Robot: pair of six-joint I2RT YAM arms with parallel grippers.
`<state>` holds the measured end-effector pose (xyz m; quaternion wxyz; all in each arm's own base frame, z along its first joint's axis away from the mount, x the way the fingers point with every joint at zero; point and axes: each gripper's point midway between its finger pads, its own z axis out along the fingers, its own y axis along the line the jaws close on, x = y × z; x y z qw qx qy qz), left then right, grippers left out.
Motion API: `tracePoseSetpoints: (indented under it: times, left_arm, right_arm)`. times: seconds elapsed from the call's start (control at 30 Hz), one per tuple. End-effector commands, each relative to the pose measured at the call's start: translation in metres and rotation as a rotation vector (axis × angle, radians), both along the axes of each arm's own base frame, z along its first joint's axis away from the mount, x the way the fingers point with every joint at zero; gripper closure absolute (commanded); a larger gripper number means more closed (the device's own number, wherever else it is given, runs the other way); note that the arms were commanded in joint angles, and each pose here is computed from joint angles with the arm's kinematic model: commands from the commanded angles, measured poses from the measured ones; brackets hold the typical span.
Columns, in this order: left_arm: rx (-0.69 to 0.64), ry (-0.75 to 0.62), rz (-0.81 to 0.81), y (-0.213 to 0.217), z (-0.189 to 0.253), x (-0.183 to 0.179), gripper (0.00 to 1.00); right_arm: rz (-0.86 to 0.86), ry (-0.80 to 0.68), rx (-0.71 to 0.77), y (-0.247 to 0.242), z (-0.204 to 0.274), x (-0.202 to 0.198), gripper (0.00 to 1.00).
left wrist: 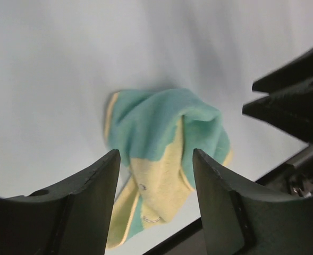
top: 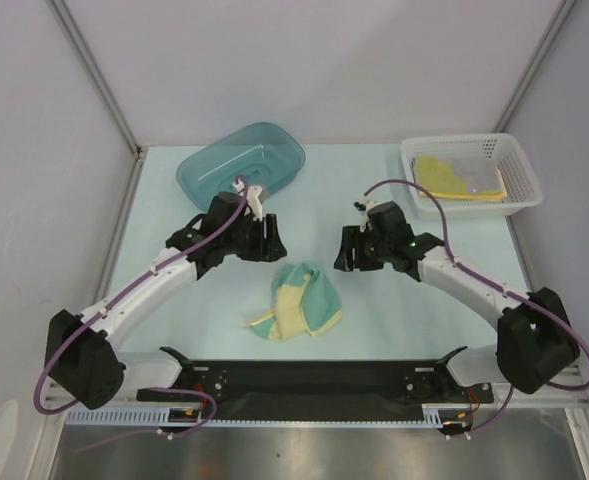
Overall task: Fold and stack the towels
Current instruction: Move the towel to the center of the board, then flatten out the crumpled towel
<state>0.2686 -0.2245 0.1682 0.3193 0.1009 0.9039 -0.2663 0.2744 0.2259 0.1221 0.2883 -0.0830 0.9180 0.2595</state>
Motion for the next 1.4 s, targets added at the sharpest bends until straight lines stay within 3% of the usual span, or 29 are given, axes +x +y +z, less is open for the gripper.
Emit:
tracePoseSetpoints:
  times: [0.0, 0.23, 0.5, 0.77, 1.0, 1.03, 1.13, 1.17, 1.2, 1.23, 1.27, 1.3, 1.37]
  left_arm:
    - [0.131, -0.041, 0.153, 0.04, 0.002, 0.011, 0.37]
    - [-0.043, 0.067, 0.123, 0.022, -0.034, -0.001, 0.4]
    - [0.062, 0.143, 0.158, 0.047, -0.069, -0.04, 0.42]
    - [-0.041, 0.204, 0.16, 0.042, -0.084, -0.089, 0.39]
    - [-0.043, 0.313, 0.212, 0.039, -0.121, -0.109, 0.36]
    - [-0.056, 0.314, 0.219, 0.037, -0.123, -0.108, 0.36]
    - [-0.063, 0.318, 0.215, 0.034, -0.13, -0.107, 0.42]
    - [-0.065, 0.311, 0.213, 0.033, -0.13, -0.105, 0.55]
    - [-0.069, 0.297, 0.205, 0.03, -0.127, -0.101, 0.62]
    - [-0.066, 0.297, 0.201, 0.028, -0.127, -0.098, 0.71]
    - [-0.068, 0.292, 0.192, 0.026, -0.125, -0.096, 0.87]
    - [-0.081, 0.276, 0.18, 0.019, -0.116, -0.089, 0.94]
    - [-0.066, 0.268, 0.168, 0.016, -0.11, -0.082, 1.0]
  right_arm:
    - [-0.01, 0.03, 0.078, 0.025, -0.015, -0.002, 0.39]
    - [-0.005, 0.117, 0.07, 0.033, -0.049, -0.006, 0.36]
    - [-0.047, 0.136, 0.041, 0.015, -0.037, -0.032, 0.31]
    - [-0.093, 0.232, 0.116, 0.028, -0.058, -0.079, 0.22]
    - [-0.187, 0.222, 0.204, 0.038, -0.066, -0.074, 0.21]
    - [-0.184, 0.206, 0.223, 0.041, -0.063, -0.07, 0.22]
    - [-0.16, 0.145, 0.253, 0.048, -0.045, -0.057, 0.54]
    - [-0.167, 0.118, 0.245, 0.046, -0.038, -0.049, 0.75]
    - [-0.187, 0.119, 0.178, 0.03, -0.042, -0.043, 0.83]
    - [-0.206, 0.083, 0.177, 0.027, -0.025, -0.027, 0.98]
    - [-0.241, 0.069, 0.148, 0.015, -0.023, -0.018, 1.0]
    - [-0.259, 0.076, 0.112, 0.002, -0.022, -0.017, 1.0]
    - [-0.324, 0.027, 0.072, -0.03, -0.009, 0.009, 1.0]
